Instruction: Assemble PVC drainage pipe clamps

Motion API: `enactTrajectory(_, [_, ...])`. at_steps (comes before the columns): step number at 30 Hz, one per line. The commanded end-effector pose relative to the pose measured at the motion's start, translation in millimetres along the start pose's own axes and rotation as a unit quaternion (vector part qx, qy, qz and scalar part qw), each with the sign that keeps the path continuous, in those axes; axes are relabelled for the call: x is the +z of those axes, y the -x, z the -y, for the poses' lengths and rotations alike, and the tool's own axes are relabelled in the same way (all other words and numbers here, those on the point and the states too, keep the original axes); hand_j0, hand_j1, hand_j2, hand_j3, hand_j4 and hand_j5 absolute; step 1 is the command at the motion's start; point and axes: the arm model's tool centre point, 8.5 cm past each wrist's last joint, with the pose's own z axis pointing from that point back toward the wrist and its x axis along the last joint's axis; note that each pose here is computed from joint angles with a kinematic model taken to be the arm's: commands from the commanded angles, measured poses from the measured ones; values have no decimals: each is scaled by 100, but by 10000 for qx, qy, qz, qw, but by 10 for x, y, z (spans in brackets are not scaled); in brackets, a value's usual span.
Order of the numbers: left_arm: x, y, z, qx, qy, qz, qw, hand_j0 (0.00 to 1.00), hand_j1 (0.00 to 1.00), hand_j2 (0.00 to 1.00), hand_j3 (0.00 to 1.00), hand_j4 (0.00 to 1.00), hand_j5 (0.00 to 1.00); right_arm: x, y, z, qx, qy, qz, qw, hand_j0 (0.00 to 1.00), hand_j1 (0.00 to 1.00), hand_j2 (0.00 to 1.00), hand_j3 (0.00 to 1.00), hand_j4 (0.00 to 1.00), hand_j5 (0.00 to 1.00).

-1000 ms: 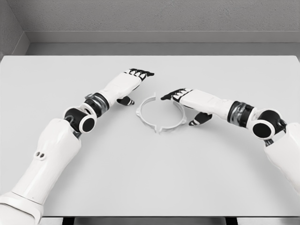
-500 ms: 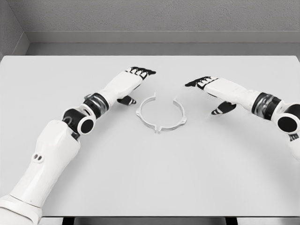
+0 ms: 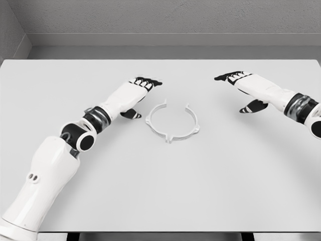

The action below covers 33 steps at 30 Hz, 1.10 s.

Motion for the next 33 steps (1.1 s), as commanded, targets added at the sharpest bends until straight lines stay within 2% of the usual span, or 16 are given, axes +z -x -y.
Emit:
enactTrajectory(1, [23,16,-32,-38,-26,2,10000,100,100,100,100,100,100,28,26,14,0,0,-33,10000,100,100,100,100,100,100])
enactTrajectory(15, [-56,-149,-2,37,-50,158,9999,100,100,100,100,100,100,115,80,55,107,-43,-95,9999,100,100,100,100,100,100])
enactTrajectory(25, [-167,-309,-44,122,-150,288,9994,100,100,100,100,100,100,117,94,47,92,-52,-119,9999,100,100,100,100,100,100])
enactTrajectory(33, [-204,-355,-65,162,-186,307,9992,100,100,100,100,100,100,113,77,51,107,-50,-92,9999,100,100,100,100,100,100])
